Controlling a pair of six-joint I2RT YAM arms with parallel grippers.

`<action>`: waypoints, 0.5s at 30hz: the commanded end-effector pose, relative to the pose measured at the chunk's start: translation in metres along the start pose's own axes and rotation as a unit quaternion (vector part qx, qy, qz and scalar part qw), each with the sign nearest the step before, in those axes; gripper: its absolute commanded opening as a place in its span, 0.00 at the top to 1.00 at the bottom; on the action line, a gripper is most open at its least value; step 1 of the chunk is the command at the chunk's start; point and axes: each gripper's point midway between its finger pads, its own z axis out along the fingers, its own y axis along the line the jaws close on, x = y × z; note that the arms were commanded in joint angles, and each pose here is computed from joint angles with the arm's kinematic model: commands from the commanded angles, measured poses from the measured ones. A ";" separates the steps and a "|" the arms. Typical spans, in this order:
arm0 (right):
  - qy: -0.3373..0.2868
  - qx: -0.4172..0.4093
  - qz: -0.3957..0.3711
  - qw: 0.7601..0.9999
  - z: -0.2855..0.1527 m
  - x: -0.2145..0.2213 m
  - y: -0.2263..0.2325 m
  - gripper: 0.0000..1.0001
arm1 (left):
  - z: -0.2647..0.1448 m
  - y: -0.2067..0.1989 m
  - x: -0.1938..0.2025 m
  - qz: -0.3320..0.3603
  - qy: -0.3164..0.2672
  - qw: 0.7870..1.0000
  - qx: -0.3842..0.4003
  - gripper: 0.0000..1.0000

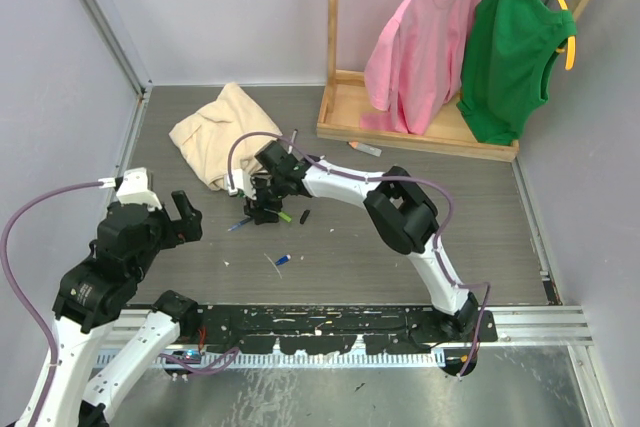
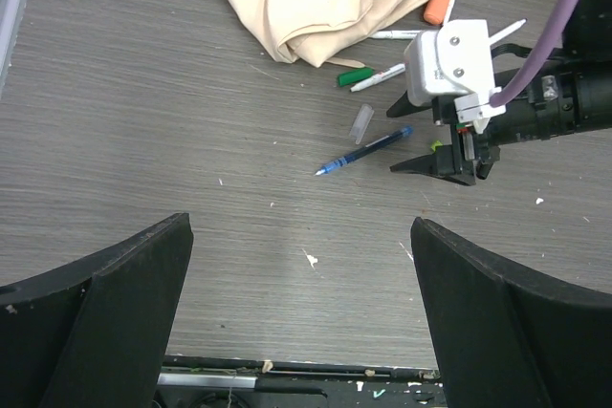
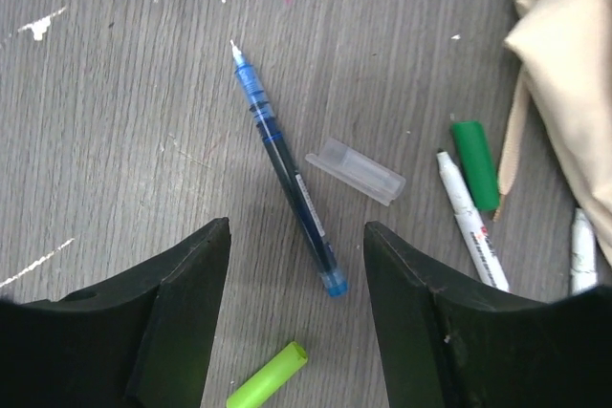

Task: Insert the pens into the pen caps
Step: Pick up the pen from the center of the board.

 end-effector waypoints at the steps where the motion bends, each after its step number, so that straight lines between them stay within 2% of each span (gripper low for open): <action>1: -0.020 -0.029 -0.038 0.999 0.002 -0.019 0.004 0.38 | 0.003 -0.001 -0.008 -0.004 -0.014 1.000 -0.005 0.02; 15: 0.026 -0.057 -0.010 0.998 0.023 0.008 0.008 0.51 | 0.006 -0.003 -0.007 0.000 -0.010 1.000 -0.002 0.02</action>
